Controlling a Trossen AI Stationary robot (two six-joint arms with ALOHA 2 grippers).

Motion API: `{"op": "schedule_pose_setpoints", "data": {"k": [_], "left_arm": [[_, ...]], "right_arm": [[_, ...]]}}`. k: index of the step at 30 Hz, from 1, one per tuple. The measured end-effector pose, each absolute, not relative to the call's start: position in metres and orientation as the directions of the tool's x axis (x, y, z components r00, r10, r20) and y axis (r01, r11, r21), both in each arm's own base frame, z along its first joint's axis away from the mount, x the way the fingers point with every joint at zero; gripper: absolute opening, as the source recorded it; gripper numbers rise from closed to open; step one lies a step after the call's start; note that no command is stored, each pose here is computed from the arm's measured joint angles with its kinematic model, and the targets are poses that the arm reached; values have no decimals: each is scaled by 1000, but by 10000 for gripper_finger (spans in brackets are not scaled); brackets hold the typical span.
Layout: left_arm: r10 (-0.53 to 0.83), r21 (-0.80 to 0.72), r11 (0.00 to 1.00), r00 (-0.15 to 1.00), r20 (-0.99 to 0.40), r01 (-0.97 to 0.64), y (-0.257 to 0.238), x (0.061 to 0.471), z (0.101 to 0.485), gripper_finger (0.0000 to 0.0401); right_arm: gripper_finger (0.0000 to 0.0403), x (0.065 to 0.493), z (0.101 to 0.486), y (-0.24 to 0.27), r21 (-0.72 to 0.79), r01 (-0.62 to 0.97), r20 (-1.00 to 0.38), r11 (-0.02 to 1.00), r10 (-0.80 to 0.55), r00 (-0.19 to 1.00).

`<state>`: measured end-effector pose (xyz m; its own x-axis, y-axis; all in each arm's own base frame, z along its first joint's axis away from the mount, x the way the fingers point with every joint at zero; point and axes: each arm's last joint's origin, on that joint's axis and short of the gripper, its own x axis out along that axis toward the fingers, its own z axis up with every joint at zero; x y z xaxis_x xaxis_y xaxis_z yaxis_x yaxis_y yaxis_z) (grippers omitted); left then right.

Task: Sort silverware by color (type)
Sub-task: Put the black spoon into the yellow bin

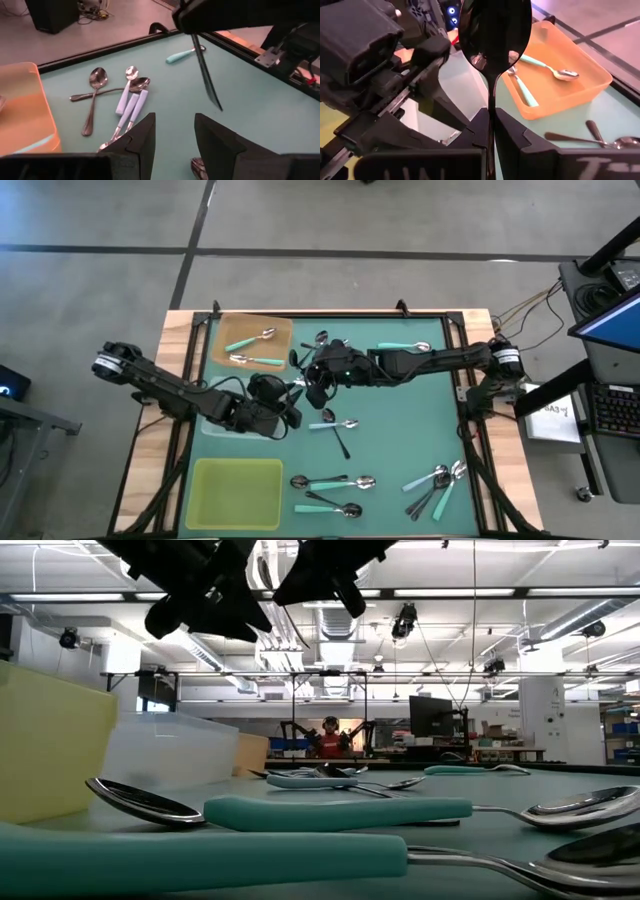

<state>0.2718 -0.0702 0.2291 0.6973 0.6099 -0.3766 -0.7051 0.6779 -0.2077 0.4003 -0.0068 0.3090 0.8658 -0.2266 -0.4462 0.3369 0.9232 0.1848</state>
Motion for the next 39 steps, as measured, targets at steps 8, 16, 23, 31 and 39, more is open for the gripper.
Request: {"op": "schedule_pose_setpoints", "data": {"k": [8, 16, 23, 31, 39], "left_arm": [[620, -199, 690, 710, -334, -696, -71, 275, 234, 118], [632, -215, 679, 708, -315, -702, -71, 276, 236, 118], [638, -226, 673, 707, -305, -704, -70, 276, 237, 118], [668, -218, 653, 687, -285, -725, -69, 276, 238, 117], [673, -214, 651, 684, -282, -729, -69, 276, 238, 65]], "right_arm": [[9, 405, 304, -6, 124, 306, -444, 944, -223, 868], [9, 411, 304, -4, 129, 241, -400, 962, -172, 900], [9, 413, 306, -1, 143, 206, -372, 968, -140, 918], [9, 413, 306, 2, 143, 183, -371, 973, -119, 921], [9, 413, 306, 5, 144, 175, -372, 974, -111, 922]]}}
